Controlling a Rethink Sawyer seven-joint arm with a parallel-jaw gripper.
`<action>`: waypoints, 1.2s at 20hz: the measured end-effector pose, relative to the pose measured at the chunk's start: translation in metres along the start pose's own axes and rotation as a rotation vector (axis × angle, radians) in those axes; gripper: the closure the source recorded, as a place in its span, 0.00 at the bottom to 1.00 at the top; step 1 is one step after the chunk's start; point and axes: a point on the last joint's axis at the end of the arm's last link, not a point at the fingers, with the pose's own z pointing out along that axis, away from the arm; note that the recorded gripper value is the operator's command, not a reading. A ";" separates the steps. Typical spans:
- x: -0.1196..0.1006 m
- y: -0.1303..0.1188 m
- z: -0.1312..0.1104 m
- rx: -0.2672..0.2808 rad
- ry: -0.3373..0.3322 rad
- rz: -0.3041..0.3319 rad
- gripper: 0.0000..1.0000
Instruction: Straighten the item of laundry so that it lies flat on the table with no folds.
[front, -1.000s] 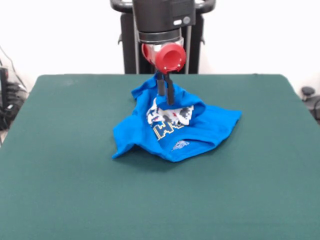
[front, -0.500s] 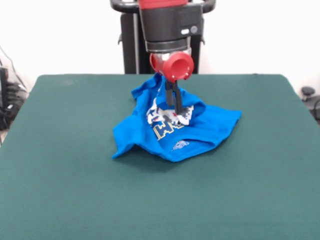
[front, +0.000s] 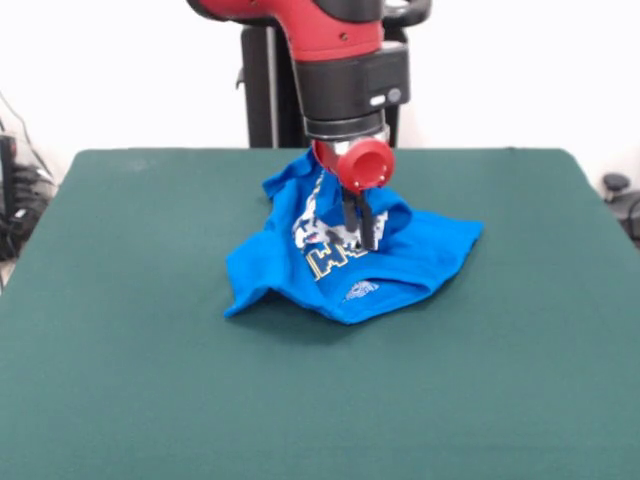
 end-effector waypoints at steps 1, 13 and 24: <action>0.001 -0.001 0.001 0.002 0.002 -0.001 0.00; 0.024 0.027 -0.029 -0.033 -0.027 -0.073 0.00; 0.013 0.038 -0.061 -0.052 -0.061 -0.077 0.00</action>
